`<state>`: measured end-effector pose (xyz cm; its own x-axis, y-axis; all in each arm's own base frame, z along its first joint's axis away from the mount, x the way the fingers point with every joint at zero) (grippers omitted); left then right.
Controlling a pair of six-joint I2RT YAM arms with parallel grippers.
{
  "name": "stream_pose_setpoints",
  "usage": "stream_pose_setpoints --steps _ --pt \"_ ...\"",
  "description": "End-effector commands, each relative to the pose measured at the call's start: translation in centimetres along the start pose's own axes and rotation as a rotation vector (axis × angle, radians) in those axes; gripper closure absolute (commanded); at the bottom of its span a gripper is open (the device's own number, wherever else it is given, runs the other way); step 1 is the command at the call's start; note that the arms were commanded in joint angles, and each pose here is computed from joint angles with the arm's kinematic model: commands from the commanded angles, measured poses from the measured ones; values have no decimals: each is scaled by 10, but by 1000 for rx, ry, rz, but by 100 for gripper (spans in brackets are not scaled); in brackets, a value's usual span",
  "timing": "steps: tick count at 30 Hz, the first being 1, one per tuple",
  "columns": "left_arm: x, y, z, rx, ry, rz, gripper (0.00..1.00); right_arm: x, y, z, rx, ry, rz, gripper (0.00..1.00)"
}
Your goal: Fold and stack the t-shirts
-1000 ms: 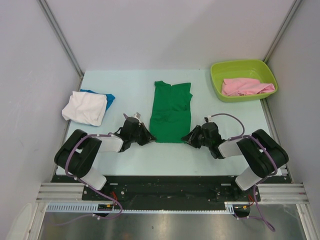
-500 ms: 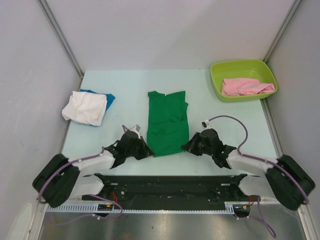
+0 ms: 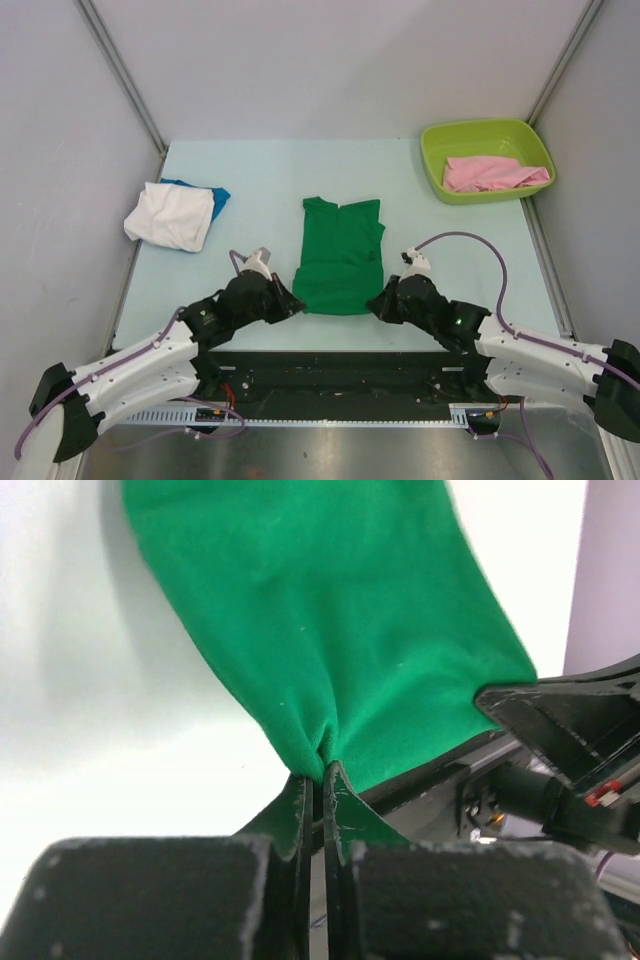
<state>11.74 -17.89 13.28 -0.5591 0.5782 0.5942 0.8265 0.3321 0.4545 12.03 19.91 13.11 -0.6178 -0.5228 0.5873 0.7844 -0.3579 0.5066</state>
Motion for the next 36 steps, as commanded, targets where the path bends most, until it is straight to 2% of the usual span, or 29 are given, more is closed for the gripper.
stream_pose_setpoints --steps 1,7,17,24,26,36 --pt "12 35 -29 -79 37 -103 100 4 41 25 76 -5 -162 100" --pt "4 61 -57 -132 25 -146 100 -6 80 35 20 53 -191 100" --pt "-26 122 -64 -118 -1 -185 100 -35 148 42 -17 75 -254 100" --pt "-56 168 -65 -96 -17 -179 100 -64 181 45 -47 101 -241 100" --pt "-69 180 -61 -75 -21 -143 100 -73 193 45 -54 108 -244 100" --pt "-131 215 -46 -25 -28 -75 100 -119 227 23 -110 86 -230 100"
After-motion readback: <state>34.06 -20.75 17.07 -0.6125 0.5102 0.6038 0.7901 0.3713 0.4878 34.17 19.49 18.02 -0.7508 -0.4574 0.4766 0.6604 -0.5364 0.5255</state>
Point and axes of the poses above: each gripper's point midway between its finger pads, its own x axis back along the fingers, its own z axis along the line the jaws close on, y = z × x, the point moved 7 cm from there along x, back along the fingers, and after that the axes turned 4 degrees about -x, right-handed, at the moved point
